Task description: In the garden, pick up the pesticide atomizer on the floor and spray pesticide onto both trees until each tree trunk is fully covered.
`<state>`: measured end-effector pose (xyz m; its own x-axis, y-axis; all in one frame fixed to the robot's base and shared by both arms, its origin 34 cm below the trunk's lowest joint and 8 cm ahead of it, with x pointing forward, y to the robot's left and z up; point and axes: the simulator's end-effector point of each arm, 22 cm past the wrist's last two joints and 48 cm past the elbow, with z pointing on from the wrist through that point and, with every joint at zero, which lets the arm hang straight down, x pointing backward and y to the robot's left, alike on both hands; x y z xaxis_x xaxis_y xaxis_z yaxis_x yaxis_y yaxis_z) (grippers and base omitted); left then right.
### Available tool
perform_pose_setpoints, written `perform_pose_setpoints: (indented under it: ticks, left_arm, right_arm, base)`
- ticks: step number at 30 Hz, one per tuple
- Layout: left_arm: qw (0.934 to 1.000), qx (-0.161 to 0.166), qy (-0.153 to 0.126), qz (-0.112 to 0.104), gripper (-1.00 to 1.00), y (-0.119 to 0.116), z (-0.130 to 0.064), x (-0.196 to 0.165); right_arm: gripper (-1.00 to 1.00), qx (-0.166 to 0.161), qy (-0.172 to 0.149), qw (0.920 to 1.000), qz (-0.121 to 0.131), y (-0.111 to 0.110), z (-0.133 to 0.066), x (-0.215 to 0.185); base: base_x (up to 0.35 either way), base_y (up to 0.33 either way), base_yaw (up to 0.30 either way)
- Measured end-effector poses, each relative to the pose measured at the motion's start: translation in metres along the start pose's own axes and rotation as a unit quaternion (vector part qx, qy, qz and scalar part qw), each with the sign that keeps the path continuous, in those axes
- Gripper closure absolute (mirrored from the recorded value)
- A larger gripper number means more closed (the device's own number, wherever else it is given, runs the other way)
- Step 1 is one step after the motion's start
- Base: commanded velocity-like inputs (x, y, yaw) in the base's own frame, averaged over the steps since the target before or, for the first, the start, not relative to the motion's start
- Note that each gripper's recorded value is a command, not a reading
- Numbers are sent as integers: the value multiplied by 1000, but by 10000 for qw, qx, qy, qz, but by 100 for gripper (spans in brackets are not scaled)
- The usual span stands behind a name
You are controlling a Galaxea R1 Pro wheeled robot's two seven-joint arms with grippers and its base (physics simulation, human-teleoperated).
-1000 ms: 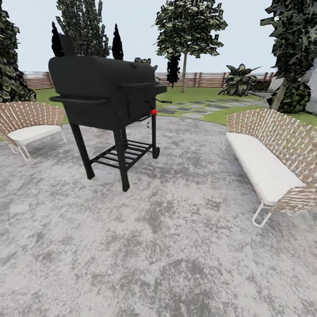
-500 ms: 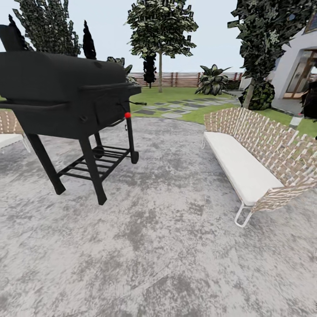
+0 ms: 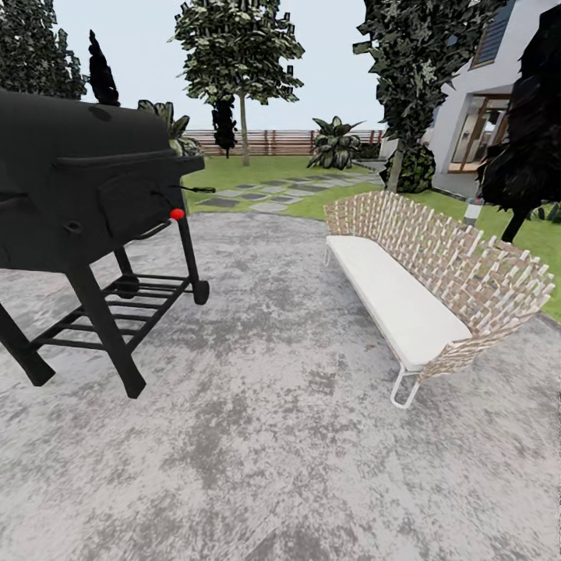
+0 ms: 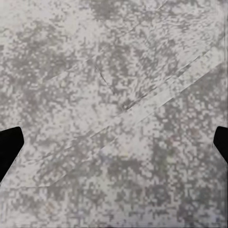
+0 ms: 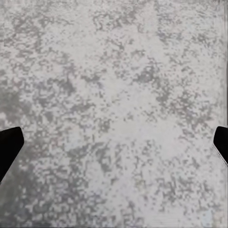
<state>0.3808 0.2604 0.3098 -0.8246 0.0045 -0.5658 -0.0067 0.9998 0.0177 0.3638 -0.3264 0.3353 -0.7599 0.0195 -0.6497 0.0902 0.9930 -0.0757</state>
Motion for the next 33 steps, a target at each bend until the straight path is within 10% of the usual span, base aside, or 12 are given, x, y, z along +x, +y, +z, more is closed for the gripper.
perform_pose_setpoints:
  ticks: [33]
  left_arm:
    - [9997,0,-229,-5,-100,0,-1,-20]
  right_arm:
    - [-100,-29,-212,9998,9,3,0,-17]
  base:
    - [340,0,-24]
